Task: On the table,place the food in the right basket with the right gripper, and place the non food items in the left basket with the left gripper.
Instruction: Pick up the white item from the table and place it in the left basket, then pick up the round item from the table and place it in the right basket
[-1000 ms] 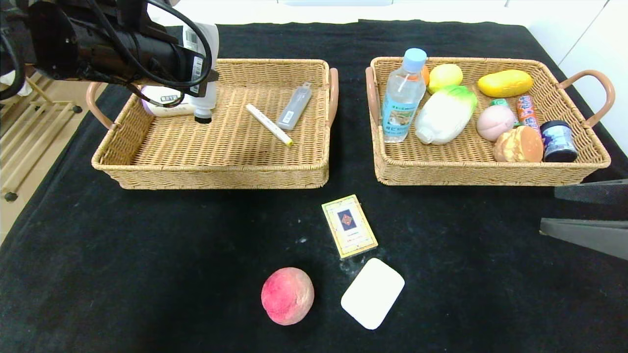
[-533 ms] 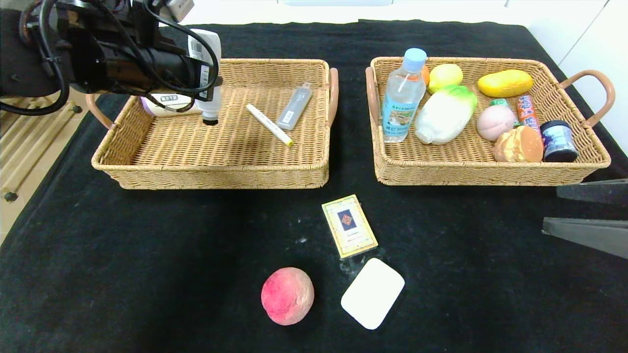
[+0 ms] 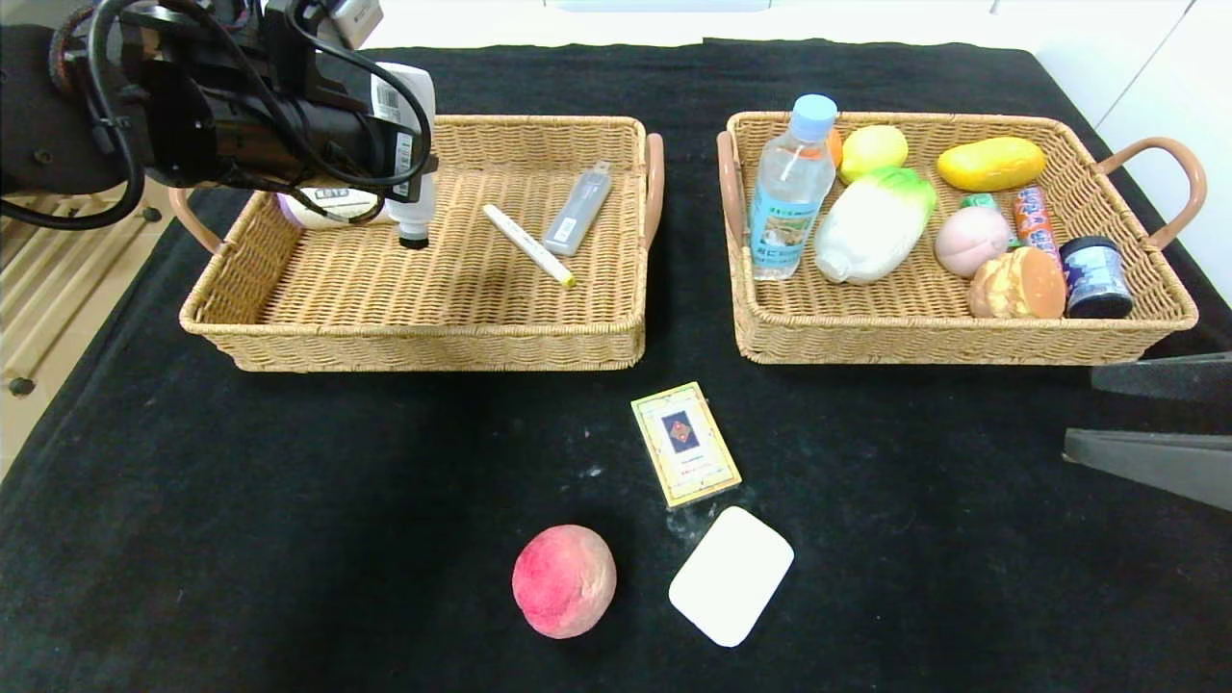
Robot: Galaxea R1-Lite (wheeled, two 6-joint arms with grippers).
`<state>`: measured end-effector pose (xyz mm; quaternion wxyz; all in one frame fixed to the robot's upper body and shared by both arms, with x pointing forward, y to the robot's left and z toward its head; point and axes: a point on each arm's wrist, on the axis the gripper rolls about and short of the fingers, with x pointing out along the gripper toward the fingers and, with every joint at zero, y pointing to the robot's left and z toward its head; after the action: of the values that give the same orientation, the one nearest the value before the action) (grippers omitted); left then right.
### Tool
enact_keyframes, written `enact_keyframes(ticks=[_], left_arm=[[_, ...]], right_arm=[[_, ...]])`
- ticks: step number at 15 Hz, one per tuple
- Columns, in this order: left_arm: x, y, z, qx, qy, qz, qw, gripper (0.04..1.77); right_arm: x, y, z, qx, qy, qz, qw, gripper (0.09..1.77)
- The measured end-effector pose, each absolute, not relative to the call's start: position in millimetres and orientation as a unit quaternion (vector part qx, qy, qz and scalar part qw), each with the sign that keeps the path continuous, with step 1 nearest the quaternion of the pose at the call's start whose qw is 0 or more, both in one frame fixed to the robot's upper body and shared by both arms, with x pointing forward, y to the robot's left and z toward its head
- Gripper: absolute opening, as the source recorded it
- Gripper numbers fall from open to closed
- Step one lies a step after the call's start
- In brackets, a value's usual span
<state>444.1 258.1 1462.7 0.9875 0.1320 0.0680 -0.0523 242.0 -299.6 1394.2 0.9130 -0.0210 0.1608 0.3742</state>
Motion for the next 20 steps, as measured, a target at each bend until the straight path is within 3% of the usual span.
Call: enact_keyframes(ticks=[3, 8, 20], left_arm=[[442.3, 257.8, 1463.4, 0.131, 0.069, -0.056, 0.987, 0.99], [440.6, 258.0, 1464.4, 0.131, 0.069, -0.056, 0.987, 1.34], [427.4, 253.6, 1464.7, 0.132, 0.090, -0.061, 0.985, 1.63]], right_arm=[[242.0, -299.6, 1394.0, -0.021, 0.161, 0.374, 0.913, 1.71], [242.0, -299.6, 1394.2, -0.021, 0.161, 0.374, 0.913, 1.71], [242.3, -299.9, 1394.1, -0.021, 0.161, 0.373, 0.914, 1.71]])
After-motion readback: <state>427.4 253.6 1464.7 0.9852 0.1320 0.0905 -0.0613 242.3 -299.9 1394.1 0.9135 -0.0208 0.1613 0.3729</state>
